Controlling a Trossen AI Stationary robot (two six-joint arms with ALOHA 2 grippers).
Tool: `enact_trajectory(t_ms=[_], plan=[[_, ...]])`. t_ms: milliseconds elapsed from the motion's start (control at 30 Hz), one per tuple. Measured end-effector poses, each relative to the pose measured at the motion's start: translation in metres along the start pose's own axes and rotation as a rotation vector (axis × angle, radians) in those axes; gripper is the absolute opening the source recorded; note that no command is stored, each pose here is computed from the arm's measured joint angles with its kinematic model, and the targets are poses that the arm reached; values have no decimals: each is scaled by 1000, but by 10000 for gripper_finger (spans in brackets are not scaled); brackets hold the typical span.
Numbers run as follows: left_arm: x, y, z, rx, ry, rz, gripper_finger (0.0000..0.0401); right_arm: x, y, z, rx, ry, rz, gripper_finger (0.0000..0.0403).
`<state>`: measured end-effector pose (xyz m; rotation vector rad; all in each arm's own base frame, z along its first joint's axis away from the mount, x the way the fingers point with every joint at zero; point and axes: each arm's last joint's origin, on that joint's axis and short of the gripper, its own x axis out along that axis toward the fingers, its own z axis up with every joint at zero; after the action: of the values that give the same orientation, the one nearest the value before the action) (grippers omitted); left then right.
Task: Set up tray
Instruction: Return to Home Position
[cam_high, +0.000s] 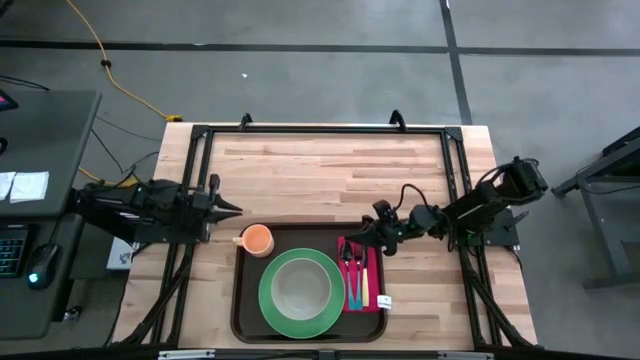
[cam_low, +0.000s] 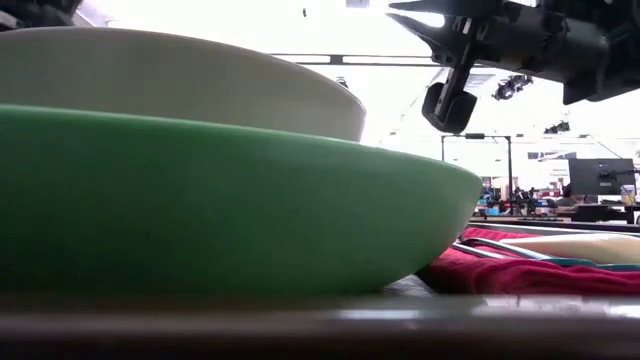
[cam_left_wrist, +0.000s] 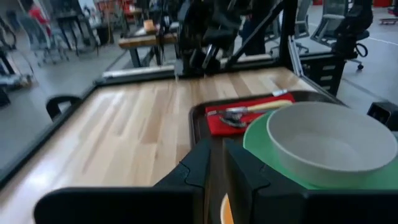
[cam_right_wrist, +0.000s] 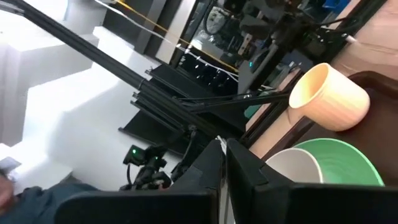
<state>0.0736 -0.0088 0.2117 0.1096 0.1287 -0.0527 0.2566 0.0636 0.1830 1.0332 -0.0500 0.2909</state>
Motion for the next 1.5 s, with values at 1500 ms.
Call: enact_trajectory(t_ms=[1500], plan=[[-18,4,28,99,-67,-23,74,-36,21,88,-200,157,154,0]])
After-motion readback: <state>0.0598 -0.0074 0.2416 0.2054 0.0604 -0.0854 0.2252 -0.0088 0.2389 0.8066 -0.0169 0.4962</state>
